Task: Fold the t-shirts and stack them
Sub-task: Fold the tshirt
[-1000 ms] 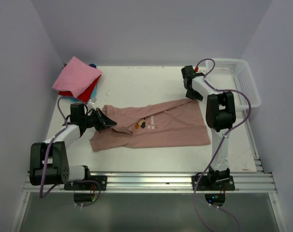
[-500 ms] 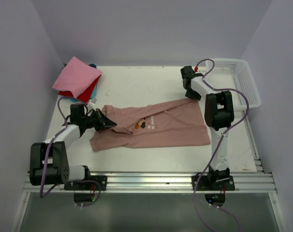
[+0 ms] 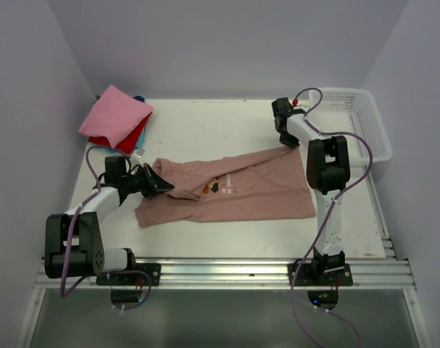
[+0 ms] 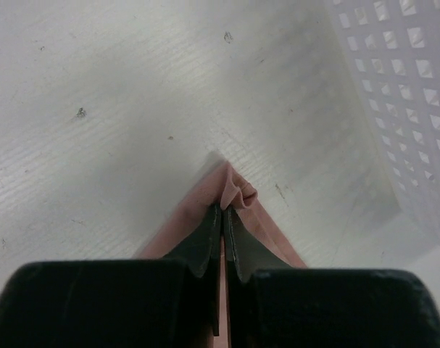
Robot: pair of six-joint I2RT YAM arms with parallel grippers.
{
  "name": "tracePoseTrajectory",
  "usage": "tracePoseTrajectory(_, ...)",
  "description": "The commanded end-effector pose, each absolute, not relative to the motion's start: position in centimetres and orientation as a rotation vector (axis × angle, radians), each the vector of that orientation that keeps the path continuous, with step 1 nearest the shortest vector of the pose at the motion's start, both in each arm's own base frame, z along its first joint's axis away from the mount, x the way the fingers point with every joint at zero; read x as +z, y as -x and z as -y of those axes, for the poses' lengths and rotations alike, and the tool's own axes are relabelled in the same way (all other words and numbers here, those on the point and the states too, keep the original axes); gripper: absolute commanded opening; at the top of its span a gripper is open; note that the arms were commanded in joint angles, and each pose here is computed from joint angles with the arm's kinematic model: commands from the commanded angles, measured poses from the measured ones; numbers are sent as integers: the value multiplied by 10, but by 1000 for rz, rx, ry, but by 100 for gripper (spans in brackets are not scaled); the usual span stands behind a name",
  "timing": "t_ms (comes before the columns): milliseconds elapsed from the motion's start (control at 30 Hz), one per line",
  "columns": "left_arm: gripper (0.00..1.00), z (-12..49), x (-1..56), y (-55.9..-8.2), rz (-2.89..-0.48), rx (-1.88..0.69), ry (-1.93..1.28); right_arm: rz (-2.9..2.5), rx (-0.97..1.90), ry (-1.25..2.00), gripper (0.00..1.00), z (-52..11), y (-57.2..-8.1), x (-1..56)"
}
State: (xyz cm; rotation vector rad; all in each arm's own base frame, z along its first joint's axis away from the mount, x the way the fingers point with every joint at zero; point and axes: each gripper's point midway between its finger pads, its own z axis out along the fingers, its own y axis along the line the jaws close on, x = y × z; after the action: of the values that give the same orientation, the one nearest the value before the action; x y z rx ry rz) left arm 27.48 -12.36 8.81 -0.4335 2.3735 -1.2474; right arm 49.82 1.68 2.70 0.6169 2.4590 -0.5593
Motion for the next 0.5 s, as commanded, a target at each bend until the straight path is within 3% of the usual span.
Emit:
tracePoseTrajectory(0,0,119,100,-282,-2335,-1235,376,-2421,-563,-664,0,-7,-505,30)
tracePoseTrajectory(200,0,117,111,-291,-2311,-1219,357,-2379,-535,-645,0,-7,-508,56)
tracePoseTrajectory(467,0,109,160,-333,-2219,-1183,303,-2235,-493,-619,0,1,-514,132)
